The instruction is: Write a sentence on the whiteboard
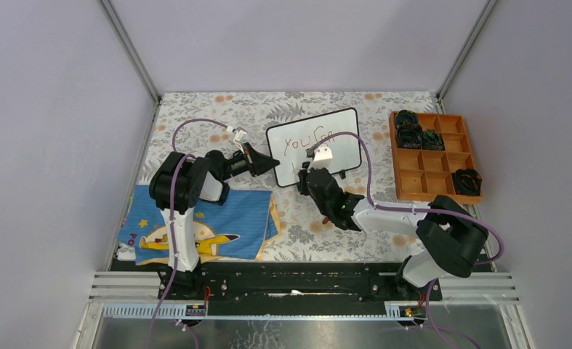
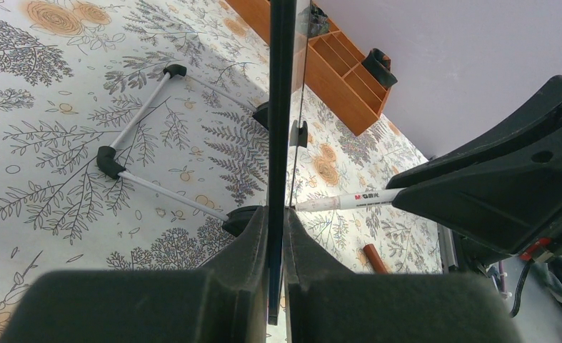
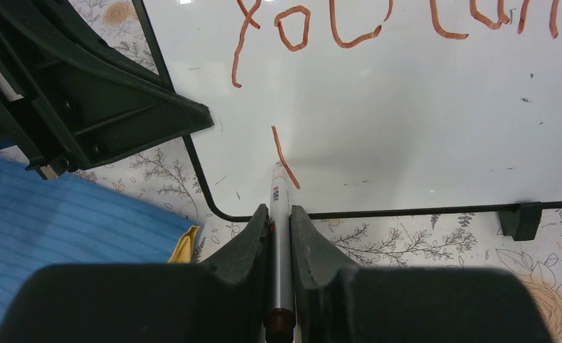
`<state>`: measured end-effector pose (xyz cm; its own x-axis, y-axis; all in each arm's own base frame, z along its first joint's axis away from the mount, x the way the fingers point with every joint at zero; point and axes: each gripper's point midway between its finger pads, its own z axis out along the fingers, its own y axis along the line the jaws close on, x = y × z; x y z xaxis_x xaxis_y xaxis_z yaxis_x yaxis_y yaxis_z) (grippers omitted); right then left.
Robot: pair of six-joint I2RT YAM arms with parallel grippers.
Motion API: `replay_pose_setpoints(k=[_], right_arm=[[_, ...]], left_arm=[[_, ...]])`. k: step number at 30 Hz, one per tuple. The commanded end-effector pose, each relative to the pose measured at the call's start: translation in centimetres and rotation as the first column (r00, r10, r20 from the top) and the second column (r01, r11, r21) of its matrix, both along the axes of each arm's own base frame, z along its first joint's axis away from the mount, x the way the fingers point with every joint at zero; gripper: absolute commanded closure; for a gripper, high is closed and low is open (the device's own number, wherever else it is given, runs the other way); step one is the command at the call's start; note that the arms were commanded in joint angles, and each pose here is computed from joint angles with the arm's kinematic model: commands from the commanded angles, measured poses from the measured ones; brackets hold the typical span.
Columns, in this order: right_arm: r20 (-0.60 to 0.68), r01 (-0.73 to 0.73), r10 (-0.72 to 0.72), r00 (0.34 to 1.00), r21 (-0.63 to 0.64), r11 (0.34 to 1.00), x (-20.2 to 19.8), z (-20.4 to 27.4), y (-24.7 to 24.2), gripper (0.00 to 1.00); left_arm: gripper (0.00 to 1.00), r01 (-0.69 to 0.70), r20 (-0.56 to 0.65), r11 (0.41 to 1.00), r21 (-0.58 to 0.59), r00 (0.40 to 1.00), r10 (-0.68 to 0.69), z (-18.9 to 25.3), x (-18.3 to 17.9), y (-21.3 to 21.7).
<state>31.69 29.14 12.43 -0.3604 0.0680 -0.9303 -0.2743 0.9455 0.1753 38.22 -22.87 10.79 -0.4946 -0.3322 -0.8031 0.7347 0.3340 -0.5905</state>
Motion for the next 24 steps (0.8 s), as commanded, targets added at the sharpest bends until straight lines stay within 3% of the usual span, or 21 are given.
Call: replay_pose_setpoints(k=[1,12,24], right_arm=[[0.031,-0.044,0.042,0.999,0.044,0.998,0.4,1.9,1.7,1.00],[-0.018,-0.088,0.088,0.996,0.025,0.996,-0.4,0.4,2.2,1.00],[-0.039,-0.034,0.033,0.999,-0.038,0.999,-0.6,-0.9,0.2,1.00]], left_arm=[[1.00,0.015,-0.003,1.000,0.016,1.000,-0.015,-0.2,-0.6,-0.5],[1.00,0.015,-0.003,1.000,0.017,1.000,-0.015,-0.2,-0.6,-0.5],[1.00,0.015,-0.005,1.000,0.019,1.000,-0.015,-0.3,-0.6,-0.5]])
